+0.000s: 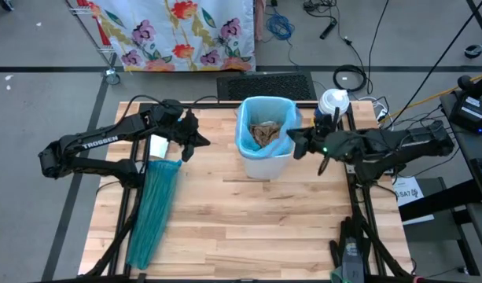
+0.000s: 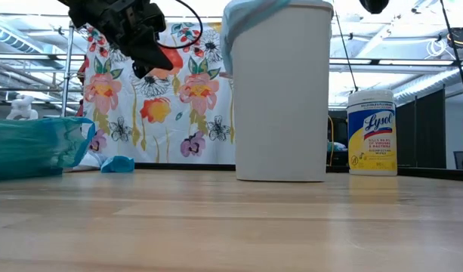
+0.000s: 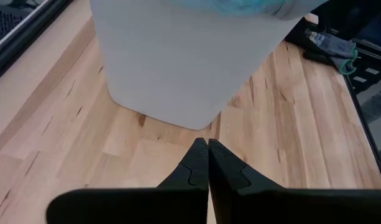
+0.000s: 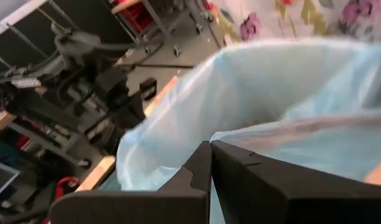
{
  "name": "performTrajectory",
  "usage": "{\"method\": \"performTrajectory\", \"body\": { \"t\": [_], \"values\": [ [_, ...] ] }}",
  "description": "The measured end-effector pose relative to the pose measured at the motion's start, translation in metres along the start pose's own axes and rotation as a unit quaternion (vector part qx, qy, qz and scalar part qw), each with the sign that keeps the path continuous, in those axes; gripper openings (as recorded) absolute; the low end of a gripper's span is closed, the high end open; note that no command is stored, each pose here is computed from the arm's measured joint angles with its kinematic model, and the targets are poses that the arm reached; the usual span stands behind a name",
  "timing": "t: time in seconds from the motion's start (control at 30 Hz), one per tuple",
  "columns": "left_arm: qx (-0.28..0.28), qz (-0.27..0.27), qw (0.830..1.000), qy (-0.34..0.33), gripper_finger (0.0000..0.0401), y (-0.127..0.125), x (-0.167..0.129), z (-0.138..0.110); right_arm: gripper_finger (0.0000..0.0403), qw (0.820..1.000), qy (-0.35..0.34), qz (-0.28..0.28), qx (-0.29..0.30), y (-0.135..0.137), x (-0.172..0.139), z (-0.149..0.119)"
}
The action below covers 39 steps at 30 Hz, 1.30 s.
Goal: Place trash/remove bag and relplace
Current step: Remove the light blue trash bag from the white trash bin
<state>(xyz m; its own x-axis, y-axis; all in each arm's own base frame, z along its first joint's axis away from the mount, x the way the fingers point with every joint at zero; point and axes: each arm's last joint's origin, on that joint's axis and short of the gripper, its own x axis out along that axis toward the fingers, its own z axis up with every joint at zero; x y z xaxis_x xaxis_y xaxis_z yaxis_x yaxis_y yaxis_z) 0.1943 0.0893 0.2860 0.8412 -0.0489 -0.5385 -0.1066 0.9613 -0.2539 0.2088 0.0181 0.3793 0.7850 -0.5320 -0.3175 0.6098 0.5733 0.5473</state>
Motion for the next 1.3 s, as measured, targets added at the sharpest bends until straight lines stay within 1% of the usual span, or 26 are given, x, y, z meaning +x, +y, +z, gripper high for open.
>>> {"method": "performTrajectory", "body": {
  "t": [0.1, 0.27, 0.37, 0.47, 0.63, 0.83, 0.93, 1.03, 1.17, 1.3],
  "values": [
    [0.0, 0.0, 1.0, -0.004, 0.0, 0.0, 0.0, 0.001, 0.0, 1.0, -0.018, 0.019, -0.013, 0.0, 0.008, 0.012],
    [0.001, 0.0, 1.0, -0.006, 0.0, 0.0, 0.0, 0.001, 0.0, 0.996, -0.049, 0.066, -0.042, 0.002, 0.025, 0.031],
    [0.0, 0.0, 1.0, -0.006, 0.0, 0.0, 0.0, 0.001, 0.0, 0.994, -0.052, 0.089, -0.048, 0.0, 0.036, 0.039],
    [0.0, 0.0, 1.0, -0.005, 0.0, 0.0, 0.0, 0.001, 0.0, 0.992, -0.04, 0.11, -0.047, -0.002, 0.046, 0.043],
    [-0.001, 0.0, 1.0, -0.005, 0.0, 0.0, 0.0, 0.001, 0.0, 0.985, -0.016, 0.159, -0.068, -0.001, 0.061, 0.043],
    [-0.001, 0.0, 1.0, -0.005, 0.0, 0.0, 0.0, 0.001, 0.0, 0.977, -0.032, 0.203, -0.06, 0.004, 0.066, 0.048],
    [-0.001, 0.0, 1.0, -0.005, 0.0, 0.0, 0.0, 0.001, 0.0, 0.972, -0.045, 0.217, -0.075, 0.006, 0.065, 0.05],
    [0.0, 0.0, 1.0, -0.005, 0.0, 0.0, 0.0, 0.001, 0.0, 0.964, -0.053, 0.244, -0.089, 0.009, 0.061, 0.053],
    [0.0, 0.0, 1.0, -0.005, 0.0, 0.0, 0.0, 0.001, 0.0, 0.967, -0.037, 0.236, -0.088, 0.007, 0.06, 0.051],
    [0.0, 0.0, 1.0, -0.005, 0.0, 0.0, 0.0, 0.001, 0.0, 0.975, 0.012, 0.211, -0.074, 0.002, 0.06, 0.043]
  ]
}}
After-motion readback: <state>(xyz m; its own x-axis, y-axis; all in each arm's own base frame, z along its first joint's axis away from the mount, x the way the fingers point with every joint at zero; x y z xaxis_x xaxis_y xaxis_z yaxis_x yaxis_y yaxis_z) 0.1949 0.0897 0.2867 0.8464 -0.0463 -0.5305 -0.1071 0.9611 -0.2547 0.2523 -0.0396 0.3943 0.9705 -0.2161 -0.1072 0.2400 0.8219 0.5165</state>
